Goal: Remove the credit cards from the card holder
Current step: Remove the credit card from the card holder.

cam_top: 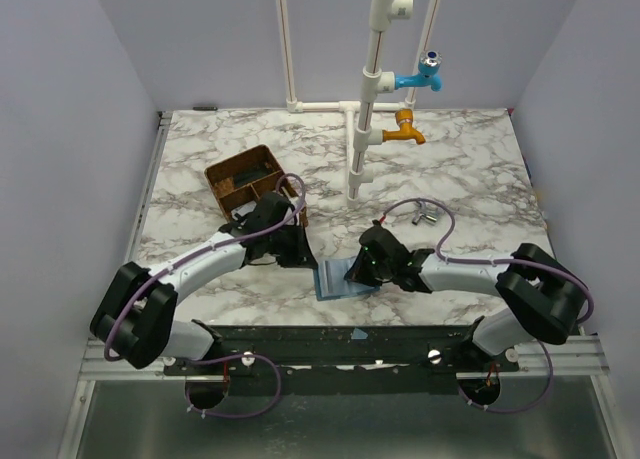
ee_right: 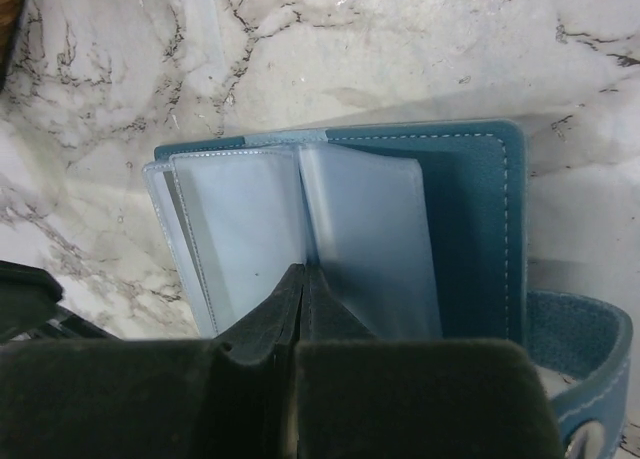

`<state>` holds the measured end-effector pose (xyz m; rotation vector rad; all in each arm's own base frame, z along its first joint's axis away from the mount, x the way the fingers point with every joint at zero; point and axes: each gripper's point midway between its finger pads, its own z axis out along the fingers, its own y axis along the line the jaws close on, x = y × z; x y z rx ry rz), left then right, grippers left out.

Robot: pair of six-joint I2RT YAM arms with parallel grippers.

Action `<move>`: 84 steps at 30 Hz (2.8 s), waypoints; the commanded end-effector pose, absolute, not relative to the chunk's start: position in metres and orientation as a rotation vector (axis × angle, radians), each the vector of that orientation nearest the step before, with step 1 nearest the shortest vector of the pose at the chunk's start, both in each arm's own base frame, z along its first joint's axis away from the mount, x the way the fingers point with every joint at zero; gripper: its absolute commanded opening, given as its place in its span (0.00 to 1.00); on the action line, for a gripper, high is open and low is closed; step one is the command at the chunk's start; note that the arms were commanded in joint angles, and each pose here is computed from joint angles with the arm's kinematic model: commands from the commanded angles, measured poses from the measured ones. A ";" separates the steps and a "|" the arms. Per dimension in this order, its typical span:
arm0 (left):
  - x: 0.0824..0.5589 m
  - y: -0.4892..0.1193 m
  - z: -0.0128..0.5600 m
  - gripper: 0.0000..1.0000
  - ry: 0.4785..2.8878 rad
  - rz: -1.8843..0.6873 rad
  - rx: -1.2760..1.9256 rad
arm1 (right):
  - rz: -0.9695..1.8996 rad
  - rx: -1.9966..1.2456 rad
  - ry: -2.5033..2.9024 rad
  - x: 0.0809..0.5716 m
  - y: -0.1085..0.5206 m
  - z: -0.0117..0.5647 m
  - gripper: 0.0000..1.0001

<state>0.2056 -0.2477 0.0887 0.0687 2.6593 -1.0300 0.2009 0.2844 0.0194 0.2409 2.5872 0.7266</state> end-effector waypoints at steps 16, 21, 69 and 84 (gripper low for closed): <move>0.214 -0.282 0.057 0.00 2.722 -1.000 0.151 | 0.825 0.354 2.703 0.176 0.260 -0.015 0.01; 0.215 -0.281 0.046 0.00 2.749 -0.973 0.136 | 0.819 0.370 2.702 0.176 0.257 -0.017 0.01; 0.215 -0.281 0.031 0.00 2.816 -0.622 0.296 | 0.797 0.337 2.686 0.187 0.253 -0.011 0.02; 0.209 -0.308 0.051 0.00 2.762 -0.707 0.416 | 0.820 0.329 2.664 0.190 0.256 -0.004 0.02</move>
